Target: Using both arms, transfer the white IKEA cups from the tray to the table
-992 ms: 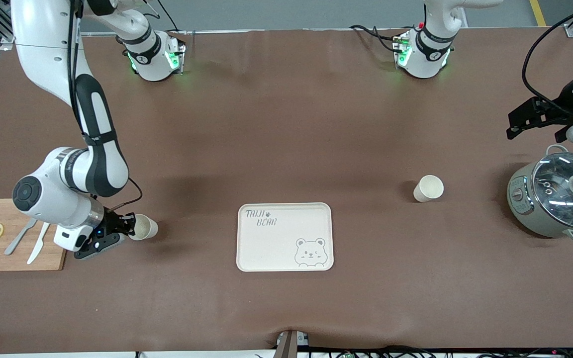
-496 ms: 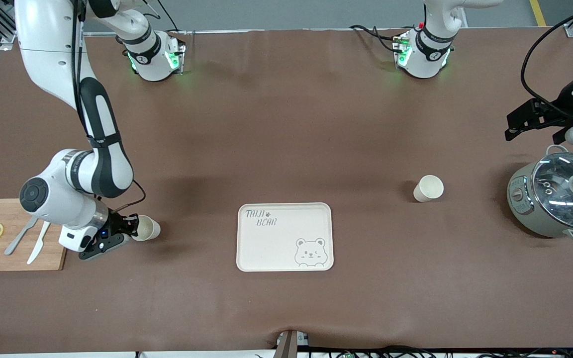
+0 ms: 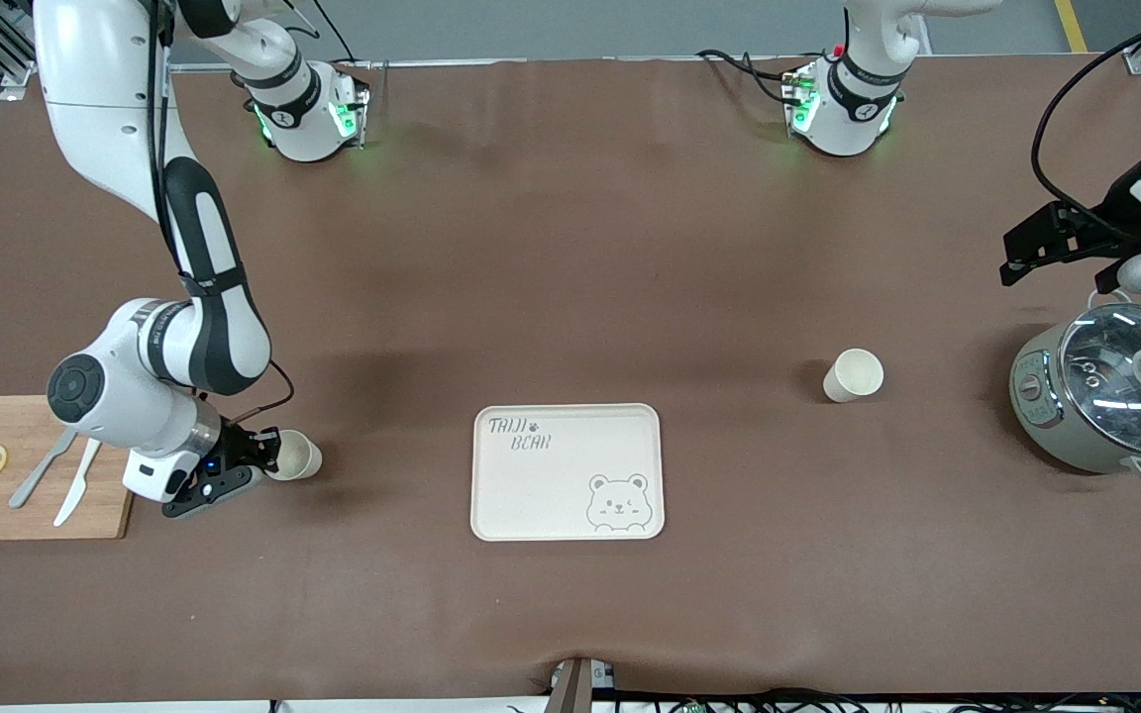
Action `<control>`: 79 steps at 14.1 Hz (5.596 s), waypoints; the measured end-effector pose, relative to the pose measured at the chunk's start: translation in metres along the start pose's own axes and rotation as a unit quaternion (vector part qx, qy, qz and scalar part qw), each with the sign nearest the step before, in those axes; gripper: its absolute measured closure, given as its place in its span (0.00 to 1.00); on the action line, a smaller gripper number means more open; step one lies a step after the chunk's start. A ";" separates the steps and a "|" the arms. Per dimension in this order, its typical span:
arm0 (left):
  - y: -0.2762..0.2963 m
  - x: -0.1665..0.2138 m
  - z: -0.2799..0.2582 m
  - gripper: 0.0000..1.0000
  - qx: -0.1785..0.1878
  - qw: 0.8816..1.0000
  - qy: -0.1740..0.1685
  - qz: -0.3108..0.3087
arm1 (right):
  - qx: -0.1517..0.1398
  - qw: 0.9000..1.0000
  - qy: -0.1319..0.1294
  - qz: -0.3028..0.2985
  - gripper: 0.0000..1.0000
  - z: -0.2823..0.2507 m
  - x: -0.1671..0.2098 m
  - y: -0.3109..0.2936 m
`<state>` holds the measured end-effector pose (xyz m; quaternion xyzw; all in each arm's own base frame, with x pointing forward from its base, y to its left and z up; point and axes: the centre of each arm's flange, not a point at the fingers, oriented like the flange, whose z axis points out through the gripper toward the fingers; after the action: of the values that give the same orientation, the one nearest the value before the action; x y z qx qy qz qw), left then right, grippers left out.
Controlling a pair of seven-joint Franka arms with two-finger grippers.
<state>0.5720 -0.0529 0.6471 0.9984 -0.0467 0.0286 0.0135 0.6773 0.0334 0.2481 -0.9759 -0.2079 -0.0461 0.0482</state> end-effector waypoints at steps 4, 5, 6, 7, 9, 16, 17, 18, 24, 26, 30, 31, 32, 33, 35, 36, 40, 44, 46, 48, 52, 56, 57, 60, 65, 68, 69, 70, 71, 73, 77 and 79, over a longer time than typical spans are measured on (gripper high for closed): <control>-0.010 0.000 0.000 0.00 0.001 1.000 0.001 -0.009 | -0.004 1.000 0.007 -0.013 0.42 -0.006 0.003 0.005; -0.010 0.000 0.000 0.00 0.001 1.000 0.001 -0.009 | -0.007 1.000 0.011 -0.016 0.33 -0.011 0.005 0.008; -0.010 0.000 0.000 0.00 0.001 1.000 0.001 -0.008 | -0.009 1.000 0.017 -0.017 0.22 -0.016 0.008 0.011; -0.010 0.000 0.000 0.00 0.002 1.000 0.000 -0.001 | -0.010 1.000 0.020 -0.019 0.13 -0.022 0.011 0.013; -0.011 0.000 0.003 0.00 0.004 1.000 -0.003 0.022 | 0.009 1.000 0.006 -0.026 0.00 -0.043 0.020 0.011; -0.008 0.006 0.026 0.00 0.011 0.997 -0.029 0.071 | 0.053 0.997 -0.060 -0.002 0.00 -0.222 0.017 0.046; -0.008 0.006 0.029 0.00 0.015 0.997 -0.031 0.072 | 0.053 0.996 -0.063 0.016 0.00 -0.244 0.014 0.041; -0.008 0.006 0.029 0.00 0.017 0.997 -0.032 0.072 | 0.046 0.996 -0.066 0.034 0.00 -0.266 0.010 0.035; -0.008 0.006 0.031 0.00 0.017 0.997 -0.034 0.073 | 0.002 0.983 -0.056 0.178 0.00 -0.381 -0.015 -0.036; -0.008 0.006 0.031 0.00 0.017 0.997 -0.034 0.072 | -0.002 0.981 -0.047 0.190 0.00 -0.399 -0.022 -0.049; -0.010 0.006 0.033 0.00 0.017 0.997 -0.036 0.070 | -0.021 0.975 -0.043 0.219 0.00 -0.420 -0.041 -0.055; -0.011 0.006 0.033 0.00 0.017 0.997 -0.036 0.065 | -0.029 0.974 -0.042 0.220 0.00 -0.426 -0.049 -0.054; -0.010 0.006 0.033 0.00 0.018 0.998 -0.036 0.055 | -0.032 0.974 -0.040 0.222 0.00 -0.433 -0.059 -0.052; -0.009 0.006 0.034 0.00 0.018 0.998 -0.036 0.048 | -0.031 0.973 -0.038 0.224 0.00 -0.440 -0.070 -0.050; -0.008 0.007 0.034 0.00 0.018 0.998 -0.037 0.043 | -0.019 0.972 -0.033 0.230 0.00 -0.451 -0.092 -0.046; -0.008 0.007 0.035 0.00 0.018 0.998 -0.037 0.043 | -0.013 0.970 -0.033 0.241 0.00 -0.452 -0.101 -0.046; -0.009 0.007 0.035 0.00 0.018 0.998 -0.037 0.043 | -0.034 0.968 -0.027 0.246 0.00 -0.444 -0.100 -0.073; -0.009 0.007 0.035 0.00 0.019 0.998 -0.037 0.042 | -0.044 0.969 -0.027 0.240 0.00 -0.440 -0.096 -0.080; -0.010 0.007 0.035 0.00 0.019 0.998 -0.038 0.043 | -0.046 0.969 -0.027 0.240 0.00 -0.440 -0.096 -0.080; -0.010 0.007 0.035 0.00 0.019 0.998 -0.038 0.050 | -0.047 0.969 -0.027 0.239 0.00 -0.440 -0.096 -0.080; -0.011 0.007 0.038 0.00 0.019 0.998 -0.041 0.051 | -0.051 0.970 -0.028 0.234 0.00 -0.440 -0.095 -0.087; -0.011 0.008 0.039 0.00 0.019 0.998 -0.042 0.051 | -0.061 0.973 -0.030 0.219 0.00 -0.438 -0.087 -0.109; -0.011 0.008 0.040 0.00 0.019 0.998 -0.042 0.051 | -0.062 0.974 -0.030 0.218 0.00 -0.438 -0.087 -0.111; -0.011 0.008 0.040 0.00 0.019 0.998 -0.042 0.051 | -0.062 0.973 -0.029 0.222 0.00 -0.438 -0.088 -0.105; -0.012 0.008 0.041 0.00 0.019 0.998 -0.043 0.051 | -0.065 0.969 -0.029 0.238 0.00 -0.440 -0.094 -0.089; -0.013 0.008 0.041 0.00 0.023 0.997 -0.043 0.051 | -0.065 0.968 -0.029 0.242 0.00 -0.441 -0.097 -0.082; -0.013 0.008 0.041 0.00 0.024 0.997 -0.043 0.051 | -0.065 0.968 -0.029 0.242 0.00 -0.441 -0.097 -0.082; -0.013 0.009 0.042 0.00 0.024 0.997 -0.044 0.051 | -0.065 0.968 -0.029 0.242 0.00 -0.441 -0.097 -0.082; -0.013 0.009 0.042 0.00 0.024 0.997 -0.045 0.052 | -0.065 0.968 -0.029 0.243 0.00 -0.441 -0.097 -0.081; -0.012 0.009 0.044 0.00 0.024 0.997 -0.046 0.052 | -0.065 0.967 -0.029 0.245 0.00 -0.442 -0.099 -0.078; -0.012 0.010 0.044 0.00 0.024 0.997 -0.046 0.052 | -0.064 0.964 -0.036 0.254 0.00 -0.436 -0.102 -0.064; -0.012 0.010 0.044 0.00 0.024 0.997 -0.046 0.052 | -0.064 0.963 -0.036 0.259 0.00 -0.430 -0.100 -0.052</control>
<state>0.5851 -0.0429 0.6037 0.9949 -0.0984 -0.0155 -0.0145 0.5345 -0.0080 0.6668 -0.9984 0.0535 -0.0106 -0.0116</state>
